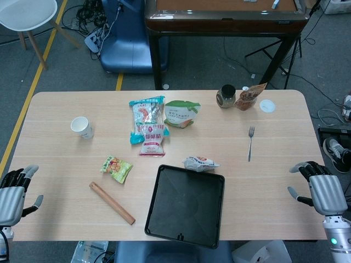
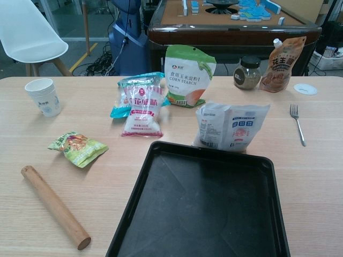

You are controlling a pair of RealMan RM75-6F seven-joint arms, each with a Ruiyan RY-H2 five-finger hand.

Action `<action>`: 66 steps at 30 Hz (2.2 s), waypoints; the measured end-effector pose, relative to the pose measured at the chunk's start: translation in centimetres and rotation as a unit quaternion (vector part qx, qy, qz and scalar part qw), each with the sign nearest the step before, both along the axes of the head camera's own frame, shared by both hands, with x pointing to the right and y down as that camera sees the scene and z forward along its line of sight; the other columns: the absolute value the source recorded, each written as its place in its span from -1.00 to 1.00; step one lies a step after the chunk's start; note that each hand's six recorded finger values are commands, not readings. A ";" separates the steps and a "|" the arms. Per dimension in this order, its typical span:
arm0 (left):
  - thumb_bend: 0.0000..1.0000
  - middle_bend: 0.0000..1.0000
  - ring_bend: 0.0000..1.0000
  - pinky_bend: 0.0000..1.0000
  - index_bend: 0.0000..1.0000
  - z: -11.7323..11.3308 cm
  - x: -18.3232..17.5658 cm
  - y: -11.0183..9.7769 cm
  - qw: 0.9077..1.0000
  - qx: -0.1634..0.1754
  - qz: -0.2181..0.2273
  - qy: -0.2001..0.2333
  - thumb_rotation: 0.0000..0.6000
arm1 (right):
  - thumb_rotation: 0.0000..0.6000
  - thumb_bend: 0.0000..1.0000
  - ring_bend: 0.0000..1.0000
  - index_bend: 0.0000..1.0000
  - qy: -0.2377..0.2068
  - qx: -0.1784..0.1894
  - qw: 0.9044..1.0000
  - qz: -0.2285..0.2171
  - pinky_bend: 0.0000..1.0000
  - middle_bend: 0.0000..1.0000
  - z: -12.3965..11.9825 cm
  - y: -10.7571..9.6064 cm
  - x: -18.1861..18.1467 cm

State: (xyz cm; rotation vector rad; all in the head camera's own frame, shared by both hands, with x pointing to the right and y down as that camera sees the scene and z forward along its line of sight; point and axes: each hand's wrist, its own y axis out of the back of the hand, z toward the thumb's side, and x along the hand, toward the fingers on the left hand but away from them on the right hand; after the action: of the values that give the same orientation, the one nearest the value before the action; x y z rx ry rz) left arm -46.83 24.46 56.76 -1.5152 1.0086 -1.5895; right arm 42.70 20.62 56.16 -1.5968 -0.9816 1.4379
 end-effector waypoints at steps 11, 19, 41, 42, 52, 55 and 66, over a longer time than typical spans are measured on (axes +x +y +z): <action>-0.42 -0.73 -0.78 -0.85 -0.76 -0.1 0.1 0.0 1.000 0.005 0.002 0.005 1.00 | 1.00 -0.56 -0.51 -0.22 -0.019 -0.020 1.000 -0.014 -0.40 -0.29 0.2 -0.7 -0.7; -0.42 -0.73 -0.78 -0.85 -0.76 -0.3 0.0 0.3 1.000 0.007 -0.001 0.007 1.00 | 1.00 -0.71 -0.56 -0.45 -0.037 -0.070 0.996 -0.037 -0.40 -0.38 2.1 -3.0 -2.6; -0.43 -0.73 -0.78 -0.85 -0.76 -1.1 -0.1 0.7 1.000 0.012 -0.005 0.002 1.00 | 1.00 -1.00 -0.77 -0.85 -0.140 -0.200 0.963 -0.112 -0.50 -0.64 12.9 -8.2 -13.7; -0.43 -0.73 -0.78 -0.85 -0.76 -1.2 -0.1 0.7 1.000 0.013 -0.005 0.002 1.00 | 1.00 -1.00 -0.77 -0.85 -0.144 -0.202 0.962 -0.115 -0.51 -0.64 13.2 -8.2 -14.1; -0.42 -0.73 -0.78 -0.85 -0.76 -1.2 0.0 0.7 1.000 0.012 -0.008 0.003 1.00 | 1.00 -1.00 -0.77 -0.85 -0.194 -0.223 0.947 -0.121 -0.53 -0.64 15.9 -8.0 -16.5; -0.42 -0.73 -0.78 -0.85 -0.76 -1.4 0.0 0.7 1.000 0.013 -0.008 0.002 1.00 | 1.00 -1.00 -0.77 -0.85 -0.202 -0.228 0.944 -0.126 -0.53 -0.64 16.7 -8.0 -17.2; -0.42 -0.73 -0.78 -0.85 -0.76 -1.7 0.0 0.7 1.000 0.018 -0.011 -0.001 1.00 | 1.00 -0.87 -0.77 -0.85 -0.213 -0.233 0.938 -0.146 -0.53 -0.59 18.9 -8.1 -19.2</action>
State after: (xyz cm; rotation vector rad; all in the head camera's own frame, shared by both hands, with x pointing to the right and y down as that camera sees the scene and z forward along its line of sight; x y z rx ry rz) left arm -46.80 25.15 55.02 -1.4828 1.0508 -1.5808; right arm 23.55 12.47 75.02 -2.3632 -0.6092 1.1928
